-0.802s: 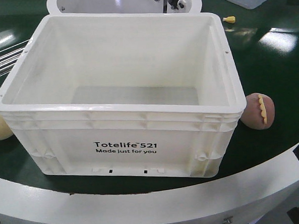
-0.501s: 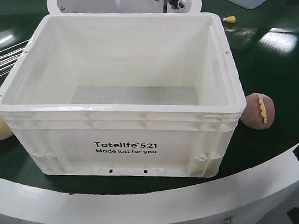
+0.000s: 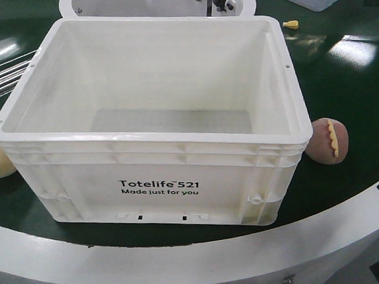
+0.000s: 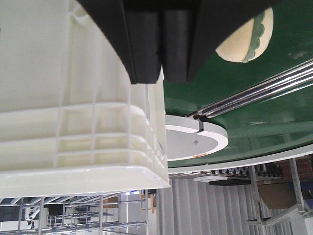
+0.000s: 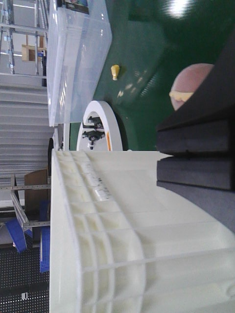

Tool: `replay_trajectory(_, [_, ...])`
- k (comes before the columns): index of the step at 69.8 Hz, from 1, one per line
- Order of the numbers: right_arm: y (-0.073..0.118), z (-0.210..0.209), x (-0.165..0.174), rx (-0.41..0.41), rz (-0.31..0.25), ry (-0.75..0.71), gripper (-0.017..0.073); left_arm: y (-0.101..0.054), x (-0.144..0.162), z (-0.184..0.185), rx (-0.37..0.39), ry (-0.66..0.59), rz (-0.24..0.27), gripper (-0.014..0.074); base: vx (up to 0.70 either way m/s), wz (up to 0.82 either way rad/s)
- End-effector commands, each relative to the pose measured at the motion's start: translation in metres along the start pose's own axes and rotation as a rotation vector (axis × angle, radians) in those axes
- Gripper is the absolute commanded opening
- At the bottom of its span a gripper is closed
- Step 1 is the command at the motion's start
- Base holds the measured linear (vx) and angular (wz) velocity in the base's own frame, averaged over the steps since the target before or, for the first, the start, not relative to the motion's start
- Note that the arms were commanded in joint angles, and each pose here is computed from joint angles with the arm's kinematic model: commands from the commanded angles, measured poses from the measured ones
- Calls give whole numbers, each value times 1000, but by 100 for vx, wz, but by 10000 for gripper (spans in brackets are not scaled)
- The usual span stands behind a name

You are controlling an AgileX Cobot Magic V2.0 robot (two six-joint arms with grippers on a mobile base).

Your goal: Place moving items into box and shelve

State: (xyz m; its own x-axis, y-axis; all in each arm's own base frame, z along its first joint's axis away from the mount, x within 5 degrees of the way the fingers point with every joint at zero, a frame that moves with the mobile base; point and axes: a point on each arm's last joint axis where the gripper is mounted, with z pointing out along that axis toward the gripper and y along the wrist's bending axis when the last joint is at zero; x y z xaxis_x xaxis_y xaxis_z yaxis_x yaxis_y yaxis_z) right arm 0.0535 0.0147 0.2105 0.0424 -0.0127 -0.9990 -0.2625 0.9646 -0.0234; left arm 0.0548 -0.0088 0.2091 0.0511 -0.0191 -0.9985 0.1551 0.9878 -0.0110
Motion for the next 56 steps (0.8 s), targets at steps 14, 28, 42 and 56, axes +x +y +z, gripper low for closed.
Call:
replay_trajectory(14, [-2,21,-77,5,-20,-55,-15,0,-70,16,-8,-116,-13,-27,0,0])
replay_trajectory(28, [-3,71,-125,3,-71,6,-15,1,-114,62,-23,-113,-13,-27,0,0])
replay_trajectory(42, [-4,117,-159,3,-84,12,-15,1,-149,110,-24,-81,-13,-27,0,0])
replay_trajectory(56, [-5,133,-170,4,-84,-6,-15,1,-158,129,-26,-76,-13,-27,0,0])
